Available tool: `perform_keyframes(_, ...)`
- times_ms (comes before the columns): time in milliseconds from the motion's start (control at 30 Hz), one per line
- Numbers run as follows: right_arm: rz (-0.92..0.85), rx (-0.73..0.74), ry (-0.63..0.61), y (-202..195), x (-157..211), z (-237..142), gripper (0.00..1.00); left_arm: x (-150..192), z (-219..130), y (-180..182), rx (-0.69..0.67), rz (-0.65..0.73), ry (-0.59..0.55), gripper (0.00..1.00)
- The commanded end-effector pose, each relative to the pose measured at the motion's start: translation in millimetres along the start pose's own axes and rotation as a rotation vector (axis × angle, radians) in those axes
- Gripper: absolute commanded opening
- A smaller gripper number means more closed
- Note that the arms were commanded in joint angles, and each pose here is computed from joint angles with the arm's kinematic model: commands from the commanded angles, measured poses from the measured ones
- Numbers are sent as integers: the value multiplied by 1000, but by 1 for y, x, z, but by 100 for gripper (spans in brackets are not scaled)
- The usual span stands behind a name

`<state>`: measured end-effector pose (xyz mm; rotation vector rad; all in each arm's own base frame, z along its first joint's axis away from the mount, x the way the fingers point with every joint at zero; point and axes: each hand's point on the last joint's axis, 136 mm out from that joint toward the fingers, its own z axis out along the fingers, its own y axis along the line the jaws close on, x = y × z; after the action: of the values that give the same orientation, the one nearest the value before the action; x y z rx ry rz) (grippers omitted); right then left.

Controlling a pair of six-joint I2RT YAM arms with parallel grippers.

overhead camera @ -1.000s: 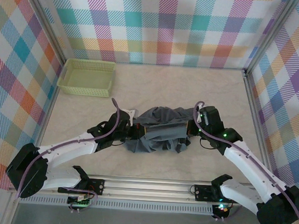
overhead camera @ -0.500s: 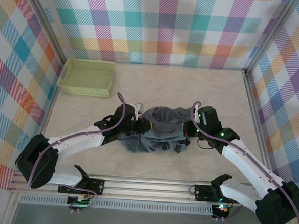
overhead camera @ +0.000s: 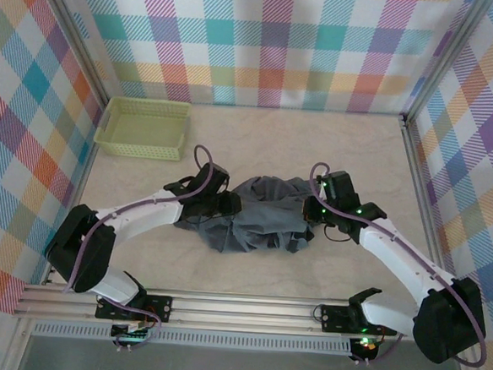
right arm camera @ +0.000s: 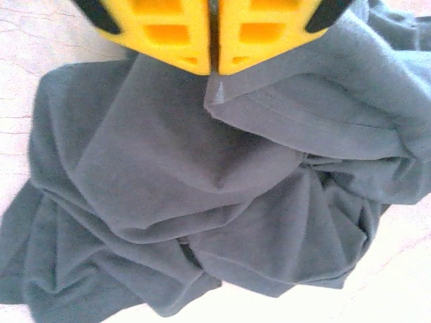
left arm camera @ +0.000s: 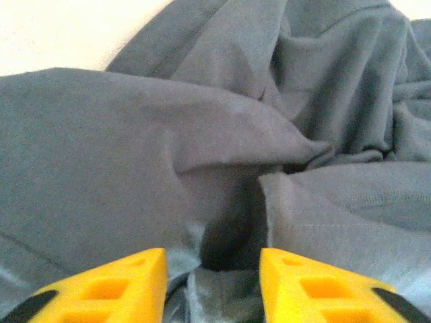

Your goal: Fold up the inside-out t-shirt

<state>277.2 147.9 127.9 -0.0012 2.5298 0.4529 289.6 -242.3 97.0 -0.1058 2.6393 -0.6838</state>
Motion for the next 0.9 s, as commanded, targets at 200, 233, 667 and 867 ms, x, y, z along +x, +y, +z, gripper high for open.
perform_keyframes(200, -193, 62, -27, 28, -21, -32, 61, 0, -66, 57, -84, -69, -158, 63)
perform_keyframes(233, -233, 55, -10, 40, -21, -31, 63, 2, -70, 76, -129, -111, -160, 64)
perform_keyframes(667, -534, 121, 241, 140, 25, 55, 82, 25, -50, 189, -308, -435, -12, 69)
perform_keyframes(867, -530, 163, 301, 133, 40, 77, 65, 13, -25, 181, -242, -437, 29, 59)
